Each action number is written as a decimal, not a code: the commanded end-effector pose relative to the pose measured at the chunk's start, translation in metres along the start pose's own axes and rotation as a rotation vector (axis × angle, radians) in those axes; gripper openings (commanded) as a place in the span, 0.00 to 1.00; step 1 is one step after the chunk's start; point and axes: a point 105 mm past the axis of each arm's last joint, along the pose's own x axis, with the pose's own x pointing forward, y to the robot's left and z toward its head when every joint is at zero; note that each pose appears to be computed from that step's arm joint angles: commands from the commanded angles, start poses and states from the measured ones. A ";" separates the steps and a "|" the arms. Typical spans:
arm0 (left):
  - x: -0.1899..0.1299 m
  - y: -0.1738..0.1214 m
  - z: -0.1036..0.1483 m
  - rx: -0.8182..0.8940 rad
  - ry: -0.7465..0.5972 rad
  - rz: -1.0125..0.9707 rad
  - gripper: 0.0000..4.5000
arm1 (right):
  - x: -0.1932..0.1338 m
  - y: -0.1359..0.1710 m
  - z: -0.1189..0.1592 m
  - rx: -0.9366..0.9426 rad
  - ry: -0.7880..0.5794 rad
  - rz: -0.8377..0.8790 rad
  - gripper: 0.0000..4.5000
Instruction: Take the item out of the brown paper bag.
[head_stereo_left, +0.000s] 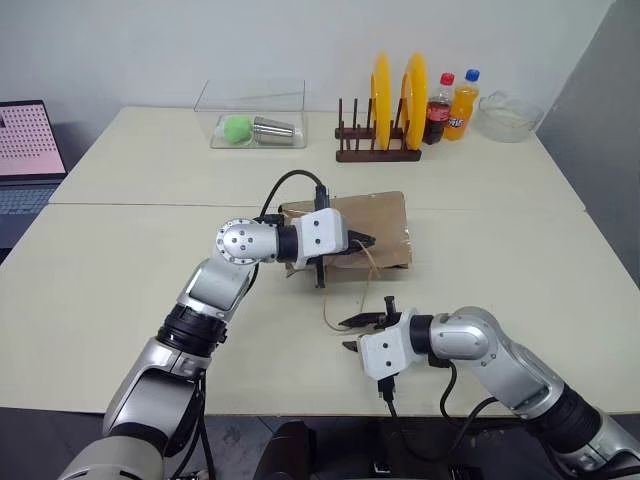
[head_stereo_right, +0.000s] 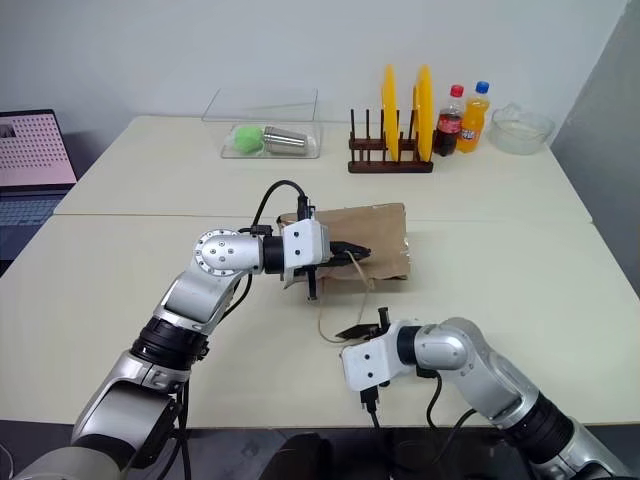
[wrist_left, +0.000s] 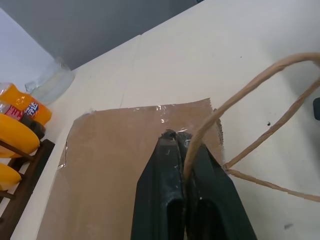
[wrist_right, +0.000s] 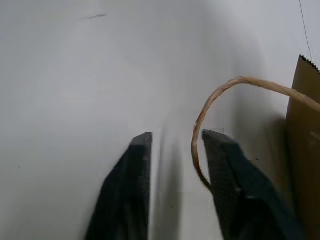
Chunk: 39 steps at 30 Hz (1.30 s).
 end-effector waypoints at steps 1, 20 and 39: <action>-0.002 0.016 0.016 0.037 -0.030 0.042 0.00 | -0.002 -0.004 0.004 -0.004 -0.003 -0.026 0.01; 0.004 0.121 0.035 0.050 0.022 0.258 0.00 | -0.003 0.036 -0.016 0.034 0.087 0.194 0.01; -0.011 0.163 0.059 0.109 0.005 0.403 0.00 | -0.005 0.046 -0.019 0.039 0.102 0.232 0.01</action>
